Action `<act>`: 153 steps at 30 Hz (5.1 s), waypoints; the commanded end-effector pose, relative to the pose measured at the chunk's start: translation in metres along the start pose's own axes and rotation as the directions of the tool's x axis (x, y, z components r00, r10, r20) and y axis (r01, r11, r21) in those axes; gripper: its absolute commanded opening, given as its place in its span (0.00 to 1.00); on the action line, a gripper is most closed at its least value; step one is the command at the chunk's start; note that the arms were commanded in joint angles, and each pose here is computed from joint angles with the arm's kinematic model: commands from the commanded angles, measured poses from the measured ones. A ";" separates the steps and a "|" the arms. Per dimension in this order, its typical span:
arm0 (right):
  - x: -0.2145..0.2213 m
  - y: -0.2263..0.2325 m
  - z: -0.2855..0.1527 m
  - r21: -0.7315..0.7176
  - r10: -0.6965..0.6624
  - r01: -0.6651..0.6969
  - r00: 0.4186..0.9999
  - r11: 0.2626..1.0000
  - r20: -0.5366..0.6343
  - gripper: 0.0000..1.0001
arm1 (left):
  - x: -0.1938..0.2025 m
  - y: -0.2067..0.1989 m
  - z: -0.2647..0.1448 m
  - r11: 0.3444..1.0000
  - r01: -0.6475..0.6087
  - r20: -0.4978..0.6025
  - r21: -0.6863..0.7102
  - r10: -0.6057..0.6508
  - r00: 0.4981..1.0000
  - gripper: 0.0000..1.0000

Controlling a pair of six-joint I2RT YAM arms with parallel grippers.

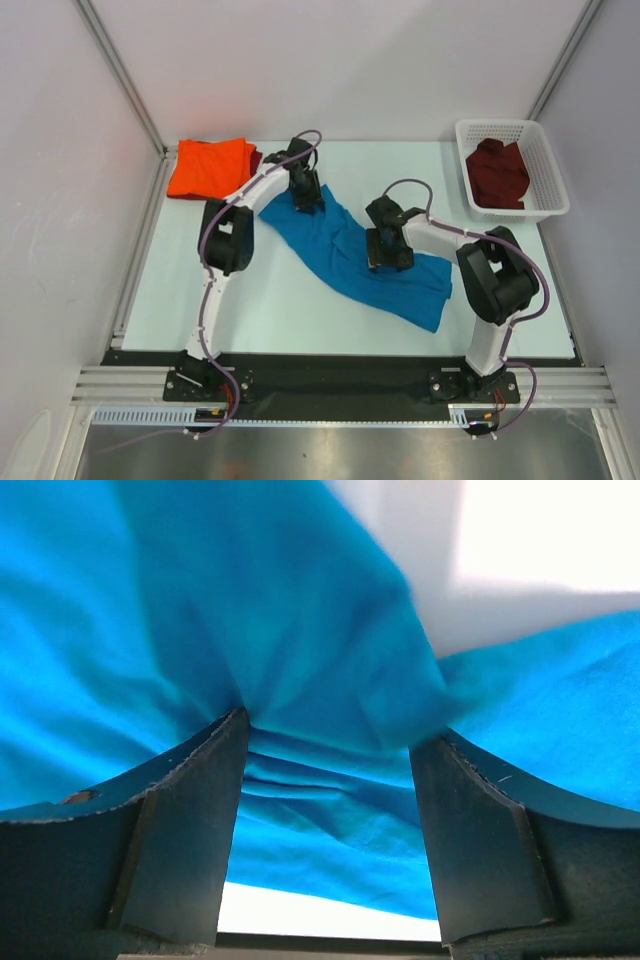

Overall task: Fold and stack the t-shirts
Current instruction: Fold the tshirt

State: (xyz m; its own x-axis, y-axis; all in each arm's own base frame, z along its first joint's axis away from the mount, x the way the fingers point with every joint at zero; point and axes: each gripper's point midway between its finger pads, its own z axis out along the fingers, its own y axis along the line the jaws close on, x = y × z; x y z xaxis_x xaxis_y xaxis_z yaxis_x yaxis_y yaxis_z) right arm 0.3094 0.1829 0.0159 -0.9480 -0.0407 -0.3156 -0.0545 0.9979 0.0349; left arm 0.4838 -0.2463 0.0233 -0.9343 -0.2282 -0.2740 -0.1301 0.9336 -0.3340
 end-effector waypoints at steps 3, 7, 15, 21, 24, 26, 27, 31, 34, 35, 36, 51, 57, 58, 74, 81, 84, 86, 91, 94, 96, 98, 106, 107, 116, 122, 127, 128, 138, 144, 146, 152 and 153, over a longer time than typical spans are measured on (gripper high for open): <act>0.059 0.053 -0.001 -0.125 0.014 -0.043 0.974 0.991 -0.227 0.70 | -0.047 -0.036 0.038 0.975 -0.080 0.113 0.210 0.057 0.992 0.44; 0.061 0.087 -0.017 -0.232 0.011 -0.078 0.962 0.969 -0.275 0.70 | -0.070 -0.026 0.037 0.967 -0.060 0.147 0.248 0.024 0.989 0.45; 0.067 0.163 -0.054 -0.460 0.062 -0.234 0.932 0.856 -0.358 0.70 | -0.097 -0.035 0.026 0.891 -0.141 0.191 0.432 0.062 0.980 0.47; 0.054 0.153 -0.058 -0.443 0.010 -0.145 0.956 0.885 -0.293 0.70 | -0.120 -0.045 -0.041 0.875 -0.179 0.263 0.450 0.062 0.963 0.48; 0.032 0.130 -0.066 -0.381 -0.062 -0.016 0.979 0.925 -0.193 0.70 | -0.125 -0.049 -0.091 0.886 -0.214 0.311 0.412 0.085 0.947 0.49; 0.022 0.112 -0.072 -0.332 -0.077 0.020 0.984 0.943 -0.162 0.70 | -0.122 -0.048 -0.116 0.897 -0.225 0.325 0.381 0.098 0.941 0.49; 0.017 0.102 -0.074 -0.318 -0.112 0.065 0.985 0.946 -0.132 0.70 | -0.119 -0.048 -0.138 0.899 -0.231 0.341 0.371 0.100 0.935 0.49; -0.002 0.066 -0.072 -0.266 -0.161 0.135 0.984 0.954 -0.080 0.70 | -0.092 -0.033 -0.175 0.929 -0.220 0.344 0.296 0.111 0.932 0.48; -0.034 0.044 -0.061 -0.210 -0.155 0.144 0.987 0.967 -0.033 0.67 | -0.059 -0.019 -0.188 0.952 -0.179 0.331 0.248 0.090 0.939 0.46; -0.044 0.042 -0.059 -0.200 -0.152 0.145 0.988 0.969 -0.018 0.66 | -0.040 -0.008 -0.176 0.967 -0.147 0.299 0.208 0.080 0.951 0.46; -0.064 0.042 -0.061 -0.198 -0.146 0.148 0.989 0.969 0.024 0.64 | -0.031 -0.007 -0.177 0.969 -0.140 0.295 0.205 0.076 0.953 0.45; -0.068 0.104 -0.056 -0.246 -0.202 0.195 0.979 0.950 -0.003 0.45 | -0.008 -0.003 -0.101 0.984 -0.148 0.226 0.095 0.124 0.966 0.40; -0.048 0.115 -0.061 -0.247 -0.258 0.241 0.965 0.938 -0.037 0.47 | -0.032 -0.013 -0.052 0.984 -0.141 0.246 0.111 0.110 0.963 0.35; -0.040 0.119 -0.062 -0.243 -0.284 0.265 0.958 0.933 -0.046 0.47 | -0.049 -0.022 -0.057 0.983 -0.149 0.281 0.105 0.114 0.953 0.35; 0.008 0.109 -0.063 -0.234 -0.293 0.279 0.956 0.932 -0.026 0.54 | -0.002 -0.042 0.039 0.969 -0.125 -0.019 0.215 0.132 0.991 0.36; 0.036 0.080 -0.087 -0.227 -0.223 0.215 0.975 0.950 -0.008 0.56 | 0.014 -0.076 0.044 0.944 -0.147 -0.038 0.297 0.166 0.985 0.39; 0.054 0.063 -0.088 -0.214 -0.224 0.217 0.974 0.952 -0.010 0.57 | -0.001 -0.081 0.035 0.942 -0.150 0.011 0.301 0.154 0.988 0.39; 0.071 0.058 -0.082 -0.230 -0.249 0.231 0.967 0.945 -0.051 0.58 | -0.014 -0.085 0.022 0.939 -0.142 0.045 0.312 0.134 0.990 0.40; 0.099 0.054 -0.076 -0.237 -0.266 0.238 0.959 0.942 -0.095 0.58 | -0.063 -0.091 -0.054 0.935 -0.125 0.183 0.333 0.066 0.981 0.48; 0.103 0.053 -0.079 -0.240 -0.255 0.227 0.963 0.944 -0.090 0.56 | -0.080 -0.088 -0.115 0.936 -0.145 0.260 0.320 0.060 0.964 0.51; 0.103 0.053 -0.080 -0.242 -0.248 0.220 0.964 0.945 -0.092 0.54 | -0.079 -0.081 -0.138 0.946 -0.153 0.283 0.284 0.070 0.957 0.51; 0.105 0.053 -0.079 -0.244 -0.249 0.219 0.964 0.945 -0.098 0.52 | -0.067 -0.075 -0.177 0.949 -0.183 0.298 0.255 0.103 0.949 0.51; 0.112 0.048 -0.067 -0.247 -0.273 0.246 0.959 0.937 -0.078 0.27 | 0.071 -0.006 -0.220 0.960 -0.177 0.216 0.216 0.130 0.968 0.48; 0.112 0.048 -0.066 -0.244 -0.266 0.241 0.961 0.939 -0.077 0.27 | 0.085 0.000 -0.223 0.959 -0.174 0.206 0.224 0.128 0.970 0.48; 0.145 0.066 -0.042 -0.229 -0.209 0.174 0.968 0.958 -0.142 0.30 | 0.180 0.065 -0.249 0.968 -0.156 0.163 0.196 0.125 0.979 0.48; 0.189 0.102 -0.054 -0.271 -0.224 0.169 0.957 0.948 -0.185 0.29 | 0.193 0.071 -0.248 0.967 -0.141 0.159 0.211 0.109 0.981 0.49; 0.195 0.139 -0.088 -0.317 -0.277 0.227 0.953 0.921 -0.124 0.30 | 0.198 0.077 -0.240 0.971 -0.138 0.137 0.198 0.112 0.984 0.49; 0.187 0.138 -0.090 -0.300 -0.266 0.226 0.959 0.927 -0.100 0.30 | 0.200 0.078 -0.238 0.971 -0.137 0.131 0.196 0.112 0.985 0.49; 0.066 0.111 -0.111 -0.259 -0.192 0.192 0.981 0.947 0.027 0.48 | 0.164 0.044 -0.218 0.949 -0.188 0.150 0.253 0.154 0.977 0.49; -0.008 0.097 -0.086 -0.222 -0.168 0.170 0.985 0.960 0.030 0.55 | 0.123 0.017 -0.198 0.955 -0.226 0.214 0.190 0.185 0.959 0.49; -0.022 0.094 -0.068 -0.189 -0.174 0.175 0.984 0.966 0.022 0.56 | 0.109 0.015 -0.178 0.966 -0.218 0.219 0.137 0.185 0.958 0.49; -0.093 0.094 -0.034 -0.140 -0.122 0.132 0.989 0.981 0.081 0.57 | 0.045 0.000 -0.137 0.973 -0.230 0.318 0.014 0.214 0.924 0.49; -0.101 0.092 -0.028 -0.123 -0.129 0.139 0.988 0.983 0.089 0.57 | 0.037 0.000 -0.131 0.970 -0.242 0.326 -0.009 0.231 0.917 0.49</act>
State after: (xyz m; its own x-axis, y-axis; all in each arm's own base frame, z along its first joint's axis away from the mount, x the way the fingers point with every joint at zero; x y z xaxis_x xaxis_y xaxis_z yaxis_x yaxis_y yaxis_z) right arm 0.3584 0.2805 0.0745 -0.9275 -0.1396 -0.3468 -0.2049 0.9657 0.1592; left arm 0.3564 -0.2164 0.1206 -0.8613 -0.0987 -0.4985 0.0805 0.9421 -0.3256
